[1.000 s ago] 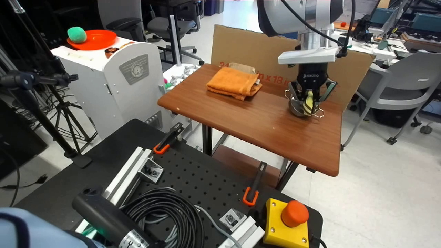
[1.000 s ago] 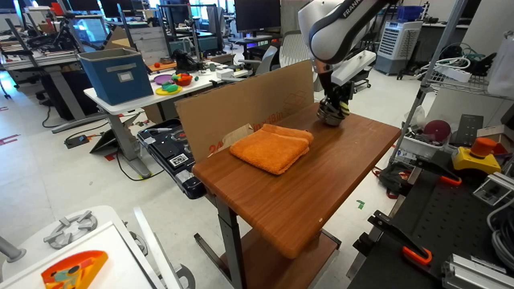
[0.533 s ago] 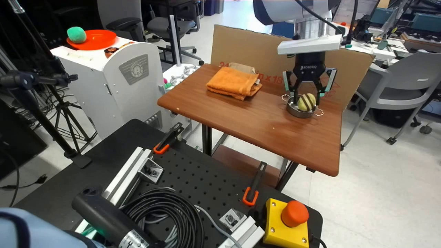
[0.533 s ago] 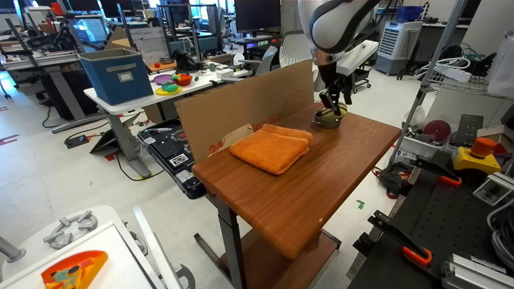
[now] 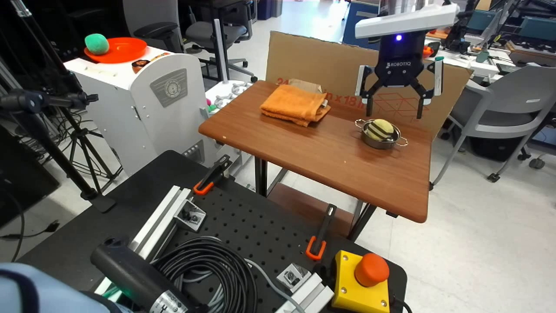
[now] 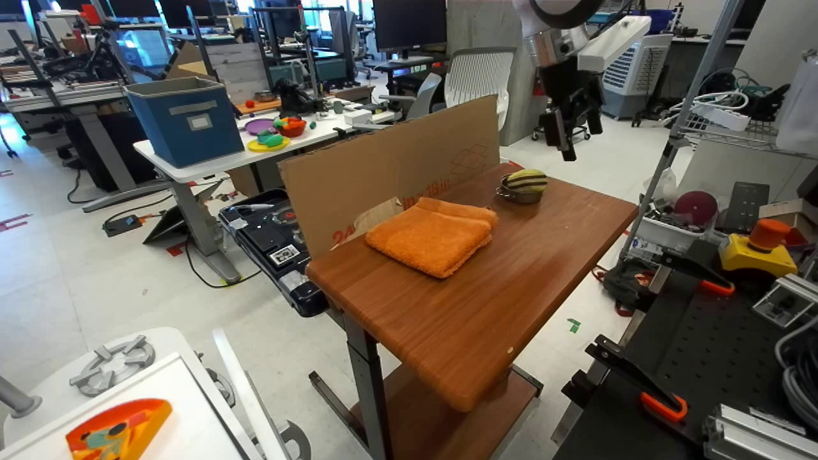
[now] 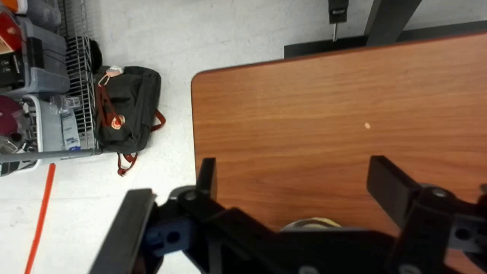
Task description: Put the yellow plushy in the pot
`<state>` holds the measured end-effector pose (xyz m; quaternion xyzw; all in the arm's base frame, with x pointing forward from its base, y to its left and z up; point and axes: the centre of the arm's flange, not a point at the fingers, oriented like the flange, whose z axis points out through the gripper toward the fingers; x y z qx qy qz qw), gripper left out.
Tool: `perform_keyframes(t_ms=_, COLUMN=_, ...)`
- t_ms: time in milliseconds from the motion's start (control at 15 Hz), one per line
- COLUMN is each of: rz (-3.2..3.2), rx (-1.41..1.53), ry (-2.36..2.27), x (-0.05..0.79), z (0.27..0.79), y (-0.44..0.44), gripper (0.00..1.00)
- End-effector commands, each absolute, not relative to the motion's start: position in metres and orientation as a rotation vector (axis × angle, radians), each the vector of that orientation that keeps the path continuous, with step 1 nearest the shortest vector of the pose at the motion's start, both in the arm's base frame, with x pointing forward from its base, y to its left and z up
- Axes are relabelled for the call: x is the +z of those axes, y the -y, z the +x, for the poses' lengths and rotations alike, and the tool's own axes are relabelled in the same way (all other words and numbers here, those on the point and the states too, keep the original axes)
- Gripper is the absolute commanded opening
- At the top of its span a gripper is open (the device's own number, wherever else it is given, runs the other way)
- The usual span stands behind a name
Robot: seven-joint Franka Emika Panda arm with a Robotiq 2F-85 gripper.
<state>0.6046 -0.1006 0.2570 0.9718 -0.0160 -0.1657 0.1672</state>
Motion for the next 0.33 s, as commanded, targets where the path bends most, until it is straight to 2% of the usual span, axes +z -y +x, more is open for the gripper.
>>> perform_keyframes(t_ms=0, rz=2.767, rx=-0.488, ry=0.046, x=0.2624, z=0.5976, y=0.1026, gripper=1.0)
perform_keyframes(t_ms=267, rz=2.77, rx=-0.502, ry=0.043, x=0.2643, z=0.5896, y=0.1027, gripper=1.0)
